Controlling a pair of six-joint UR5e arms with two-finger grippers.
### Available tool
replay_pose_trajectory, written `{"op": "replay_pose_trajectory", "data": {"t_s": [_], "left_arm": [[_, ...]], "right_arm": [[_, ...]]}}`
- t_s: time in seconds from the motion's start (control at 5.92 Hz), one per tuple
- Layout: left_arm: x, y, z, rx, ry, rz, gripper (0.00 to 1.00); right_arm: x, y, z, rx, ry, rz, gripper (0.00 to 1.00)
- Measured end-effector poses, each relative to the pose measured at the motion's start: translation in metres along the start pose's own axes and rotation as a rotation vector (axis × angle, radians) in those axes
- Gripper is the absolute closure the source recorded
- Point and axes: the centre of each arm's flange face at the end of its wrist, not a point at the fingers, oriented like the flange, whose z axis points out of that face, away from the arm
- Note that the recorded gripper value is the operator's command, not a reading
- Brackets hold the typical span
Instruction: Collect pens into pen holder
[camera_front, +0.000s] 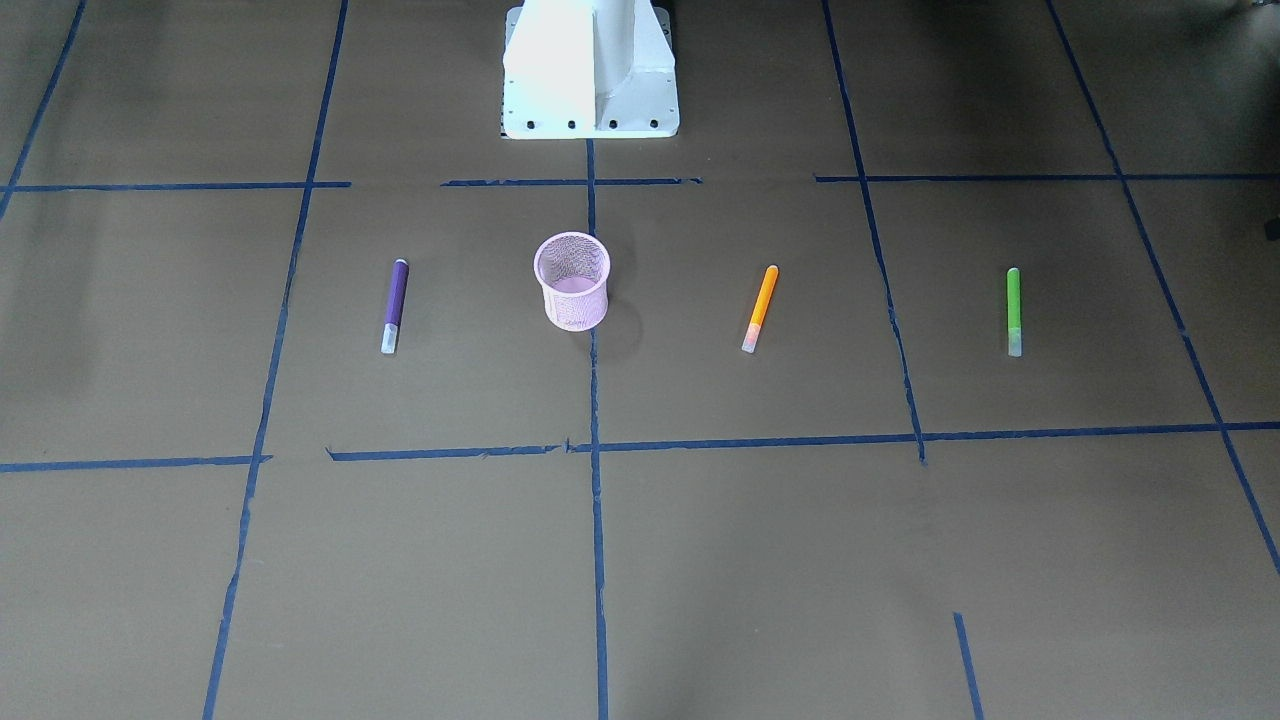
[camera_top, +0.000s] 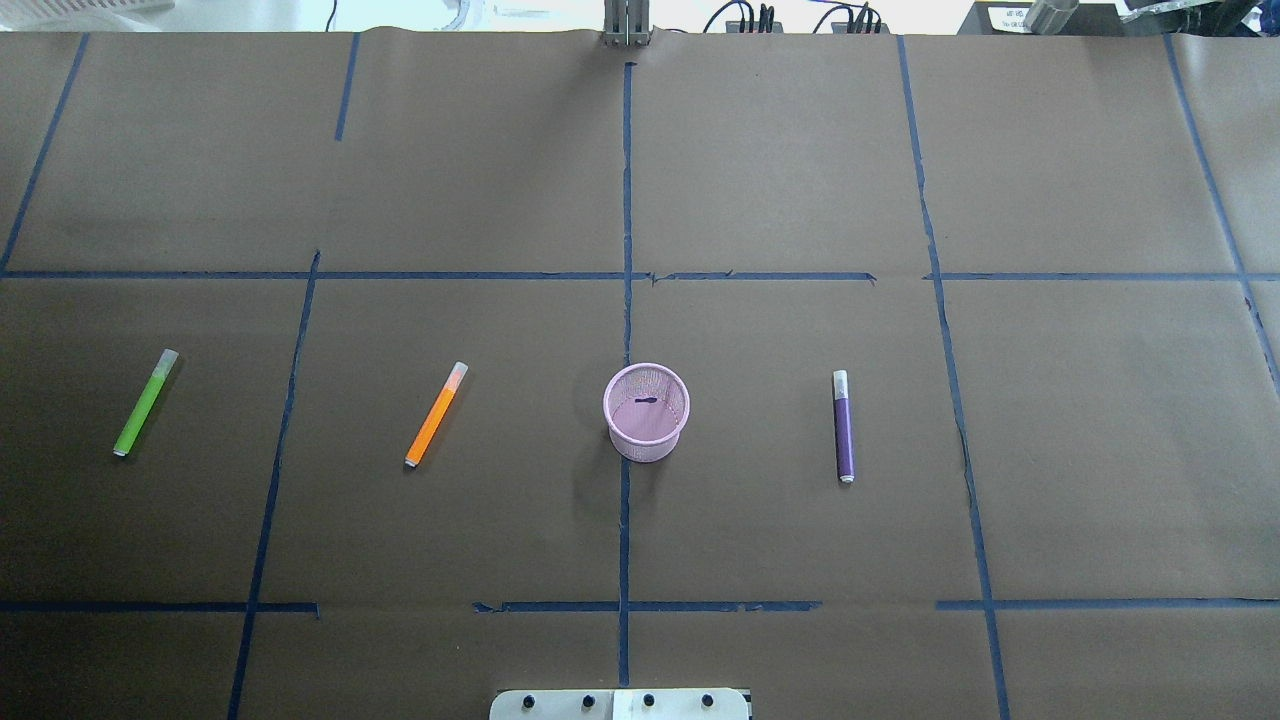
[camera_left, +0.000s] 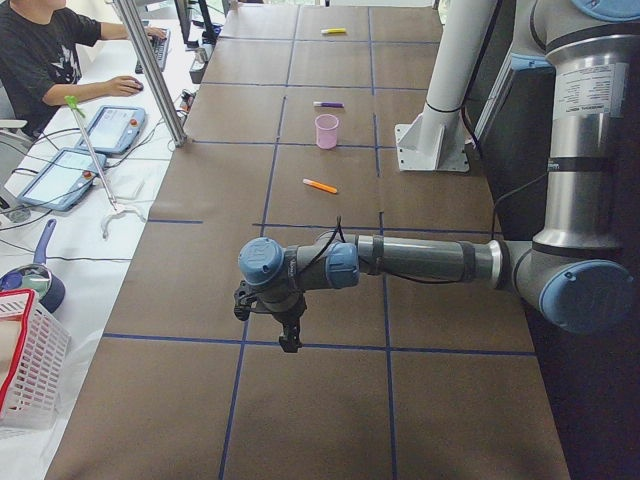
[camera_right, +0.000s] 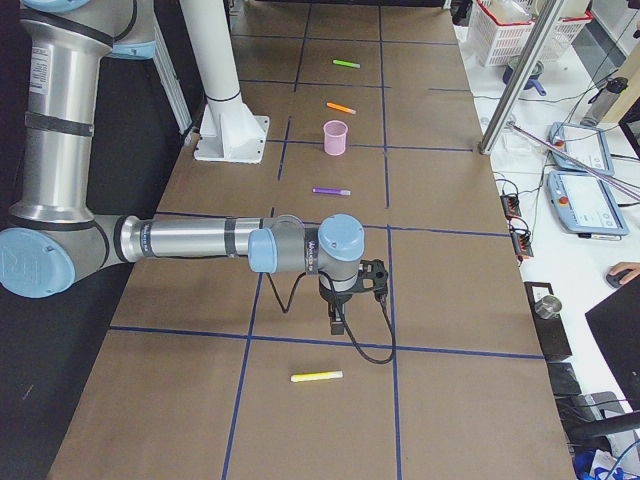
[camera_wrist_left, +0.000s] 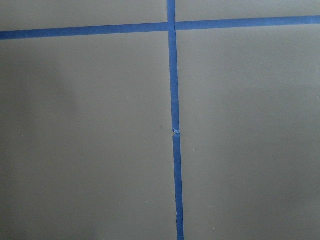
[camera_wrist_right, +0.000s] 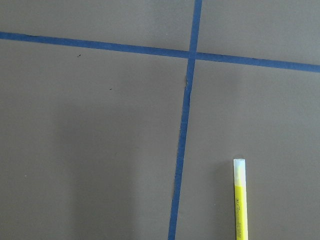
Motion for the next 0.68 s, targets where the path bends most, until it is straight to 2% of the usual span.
{"op": "replay_pose_trajectory", "data": {"t_s": [0.68], "left_arm": [[0.0025,-0.0006,-0.0027,0.007,-0.004,0.009,0.00]], "right_arm": [[-0.0002,-0.0009,-0.0008,0.003,0.004,-0.009,0.00]]}}
